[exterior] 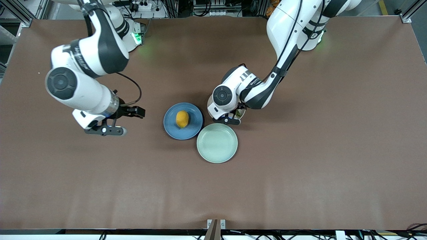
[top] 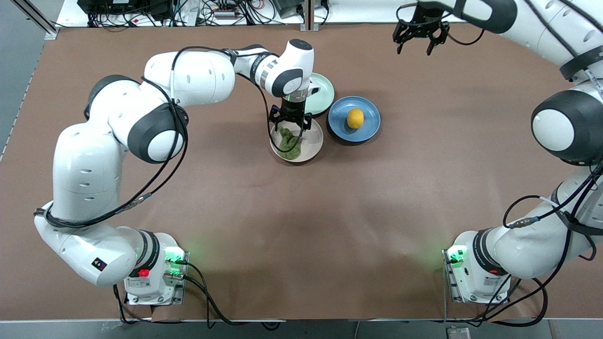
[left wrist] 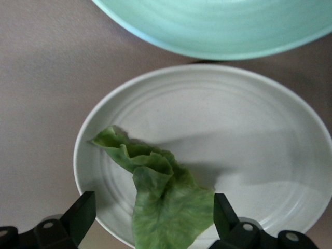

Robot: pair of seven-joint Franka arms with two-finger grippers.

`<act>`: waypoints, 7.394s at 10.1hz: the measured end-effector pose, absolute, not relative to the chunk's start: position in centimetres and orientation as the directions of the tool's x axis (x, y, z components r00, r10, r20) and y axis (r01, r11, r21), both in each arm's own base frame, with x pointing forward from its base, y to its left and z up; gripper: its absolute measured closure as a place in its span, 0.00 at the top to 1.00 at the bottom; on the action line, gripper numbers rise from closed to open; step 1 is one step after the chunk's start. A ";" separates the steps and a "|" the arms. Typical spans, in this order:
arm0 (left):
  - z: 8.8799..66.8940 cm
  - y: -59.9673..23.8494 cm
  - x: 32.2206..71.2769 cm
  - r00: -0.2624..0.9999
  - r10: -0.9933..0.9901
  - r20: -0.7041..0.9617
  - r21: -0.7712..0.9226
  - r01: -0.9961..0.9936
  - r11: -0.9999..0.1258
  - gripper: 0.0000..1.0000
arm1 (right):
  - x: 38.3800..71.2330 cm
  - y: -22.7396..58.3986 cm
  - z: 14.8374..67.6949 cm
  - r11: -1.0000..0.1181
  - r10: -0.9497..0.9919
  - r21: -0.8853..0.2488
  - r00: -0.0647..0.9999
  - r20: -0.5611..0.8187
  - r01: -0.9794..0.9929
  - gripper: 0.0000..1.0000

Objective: Pick lemon and lettuce from blue and beige plates
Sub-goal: 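Grasp the lettuce with the left gripper while the right gripper grasps the lemon, then carry the lettuce away from the beige plate with the left gripper, then release the lettuce on the table while the right gripper carries the lemon, then lower the lemon onto the table with the right gripper and open it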

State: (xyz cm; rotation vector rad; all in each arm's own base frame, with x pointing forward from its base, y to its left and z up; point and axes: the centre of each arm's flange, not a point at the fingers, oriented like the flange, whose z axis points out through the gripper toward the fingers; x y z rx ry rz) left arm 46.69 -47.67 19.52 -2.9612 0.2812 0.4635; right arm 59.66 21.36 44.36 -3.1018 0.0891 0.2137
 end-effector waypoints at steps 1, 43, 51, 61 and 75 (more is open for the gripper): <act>19.2 -47.6 46.5 0.933 -0.164 -0.319 -0.103 -0.206 -0.973 1.00 | 59.3 22.3 43.1 -0.998 -0.055 -0.032 0.990 -0.128 -0.059 1.00; 30.6 -15.5 68.0 0.998 -0.056 -0.035 -0.009 -0.056 -0.998 0.04 | 49.6 36.9 18.8 -0.978 -0.204 0.045 0.978 -0.035 -0.203 0.56; 26.1 -14.2 68.7 0.988 -0.091 0.125 0.026 -0.095 -0.995 1.00 | 56.7 33.6 25.9 -0.974 -0.222 0.063 0.970 -0.097 -0.216 0.56; 32.1 -11.4 57.9 0.992 -0.102 0.068 -0.030 -0.100 -0.995 1.00 | 64.0 20.1 32.6 -0.997 -0.076 0.030 0.981 -0.177 -0.072 0.56; 54.2 -12.9 54.2 0.997 -0.064 0.047 -0.036 -0.062 -0.997 1.00 | 62.1 1.1 34.8 -0.995 0.094 0.004 0.981 -0.172 0.096 0.55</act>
